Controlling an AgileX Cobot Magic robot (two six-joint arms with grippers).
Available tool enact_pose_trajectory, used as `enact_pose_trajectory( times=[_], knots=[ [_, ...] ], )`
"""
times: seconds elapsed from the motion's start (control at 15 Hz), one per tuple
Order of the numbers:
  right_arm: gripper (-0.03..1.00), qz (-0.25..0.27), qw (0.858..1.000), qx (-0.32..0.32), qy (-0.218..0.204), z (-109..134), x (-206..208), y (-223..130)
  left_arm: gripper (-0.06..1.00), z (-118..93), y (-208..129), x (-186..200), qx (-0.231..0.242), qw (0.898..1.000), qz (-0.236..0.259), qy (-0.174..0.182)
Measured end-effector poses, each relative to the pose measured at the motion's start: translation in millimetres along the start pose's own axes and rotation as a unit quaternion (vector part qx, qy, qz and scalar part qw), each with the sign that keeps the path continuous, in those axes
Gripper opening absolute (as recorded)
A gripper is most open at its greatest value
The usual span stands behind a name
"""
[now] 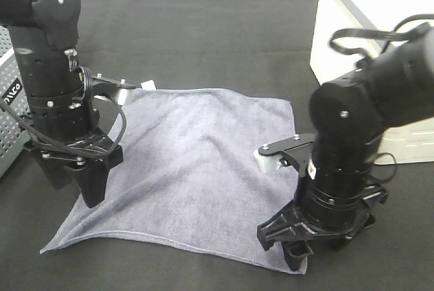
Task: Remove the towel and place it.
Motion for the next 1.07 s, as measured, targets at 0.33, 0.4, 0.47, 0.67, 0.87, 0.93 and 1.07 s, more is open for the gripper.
enact_pose_trajectory(
  times=[0.33,0.4,0.47,0.67,0.87,0.93,1.07],
  knots=[
    [0.68,0.014,1.000,-0.006,0.006,1,-8,-23,0.62,-2,0,0,0.002,1.000,0.001,-0.006],
    [0.68,0.011,1.000,-0.006,0.006,1,-7,-24,0.62,-2,0,0,0.003,1.000,0.001,-0.008],
    [0.68,-0.004,1.000,-0.006,0.007,1,-3,-22,0.62,-3,0,0,0.004,1.000,0.001,-0.011],
    [0.68,-0.099,0.995,-0.007,0.010,1,19,-5,0.62,-7,0,0,0.009,1.000,0.002,-0.024],
    [0.68,-0.121,0.993,-0.010,0.010,1,19,2,0.62,-7,0,0,0.010,1.000,0.001,-0.025],
    [0.68,-0.123,0.992,-0.010,0.010,1,19,3,0.62,-7,0,0,0.010,1.000,0.001,-0.026],
    [0.68,-0.112,0.994,-0.009,0.011,2,26,2,0.62,-8,0,0,0.011,1.000,0.001,-0.027]
  ],
)
Point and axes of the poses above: a point on each arm's last joint axis where the gripper is mounted, x pointing back along that axis away from the gripper, z along the wrist's bending axis when the last joint is at zero, y = z × x, the point moved 5 cm from there along -x, pointing out along that axis toward the gripper, and after that the axes turned 12 degrees about x, right-handed, at the moved point
